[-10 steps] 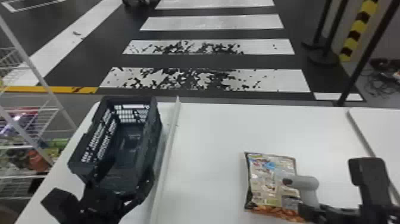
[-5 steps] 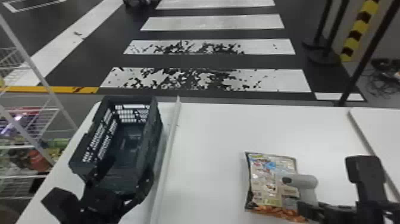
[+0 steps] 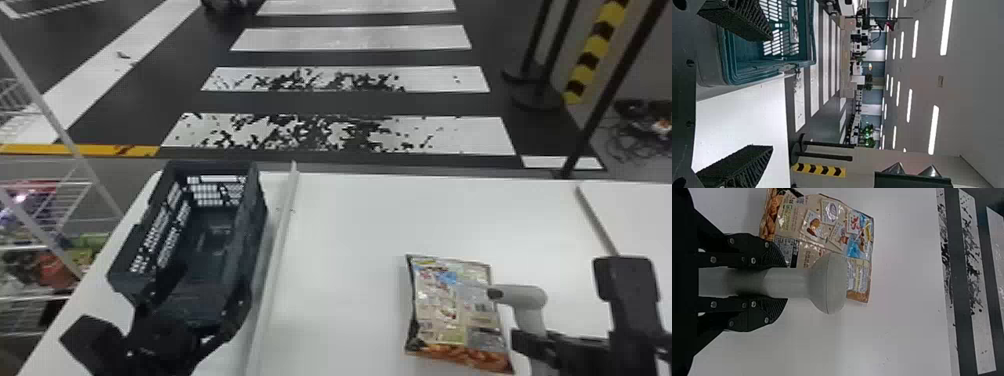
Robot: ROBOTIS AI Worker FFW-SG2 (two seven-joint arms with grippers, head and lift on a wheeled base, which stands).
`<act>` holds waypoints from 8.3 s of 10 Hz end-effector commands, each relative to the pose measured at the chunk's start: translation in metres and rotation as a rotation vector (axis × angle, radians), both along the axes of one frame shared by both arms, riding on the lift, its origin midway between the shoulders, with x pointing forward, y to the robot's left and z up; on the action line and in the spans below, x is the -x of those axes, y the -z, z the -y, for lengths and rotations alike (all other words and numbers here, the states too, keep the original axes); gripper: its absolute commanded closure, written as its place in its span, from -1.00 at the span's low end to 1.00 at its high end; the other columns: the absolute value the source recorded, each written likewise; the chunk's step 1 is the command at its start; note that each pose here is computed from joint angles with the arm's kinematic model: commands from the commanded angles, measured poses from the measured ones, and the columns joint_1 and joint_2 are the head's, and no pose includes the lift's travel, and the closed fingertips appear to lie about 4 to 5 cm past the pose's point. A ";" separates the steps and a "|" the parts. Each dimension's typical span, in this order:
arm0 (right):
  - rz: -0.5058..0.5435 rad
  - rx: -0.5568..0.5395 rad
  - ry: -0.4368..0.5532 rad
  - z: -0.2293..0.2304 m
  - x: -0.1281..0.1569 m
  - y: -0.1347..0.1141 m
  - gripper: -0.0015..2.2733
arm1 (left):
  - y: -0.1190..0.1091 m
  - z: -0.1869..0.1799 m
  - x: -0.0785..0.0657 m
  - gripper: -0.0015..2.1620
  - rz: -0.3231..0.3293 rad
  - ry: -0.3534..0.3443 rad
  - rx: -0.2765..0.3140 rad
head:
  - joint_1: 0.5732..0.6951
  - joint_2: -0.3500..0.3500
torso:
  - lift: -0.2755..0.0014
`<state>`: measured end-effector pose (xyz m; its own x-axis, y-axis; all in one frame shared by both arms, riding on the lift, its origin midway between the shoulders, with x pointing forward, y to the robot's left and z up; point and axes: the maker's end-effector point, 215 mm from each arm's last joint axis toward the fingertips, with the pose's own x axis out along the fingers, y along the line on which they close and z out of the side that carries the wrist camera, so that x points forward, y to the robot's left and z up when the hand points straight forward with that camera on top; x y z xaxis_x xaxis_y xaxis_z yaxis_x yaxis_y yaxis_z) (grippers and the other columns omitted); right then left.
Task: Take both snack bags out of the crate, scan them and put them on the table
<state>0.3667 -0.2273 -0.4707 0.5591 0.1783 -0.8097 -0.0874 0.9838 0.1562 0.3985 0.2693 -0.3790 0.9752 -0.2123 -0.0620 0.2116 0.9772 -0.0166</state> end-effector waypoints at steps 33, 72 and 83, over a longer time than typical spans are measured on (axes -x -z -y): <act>-0.015 0.199 0.171 0.161 -0.028 0.056 -0.97 | 0.002 -0.001 0.001 -1.00 -0.005 0.001 -0.004 | 1.00 -0.48 | 0.32; -0.083 -0.364 0.022 -0.024 -0.008 0.046 0.99 | 0.003 -0.004 0.004 -1.00 -0.007 -0.003 -0.007 | 1.00 0.32 | 0.32; 0.432 -0.317 0.615 0.257 -0.063 -0.060 0.99 | 0.005 -0.006 0.005 -1.00 -0.012 -0.006 -0.009 | 1.00 -0.61 | 0.32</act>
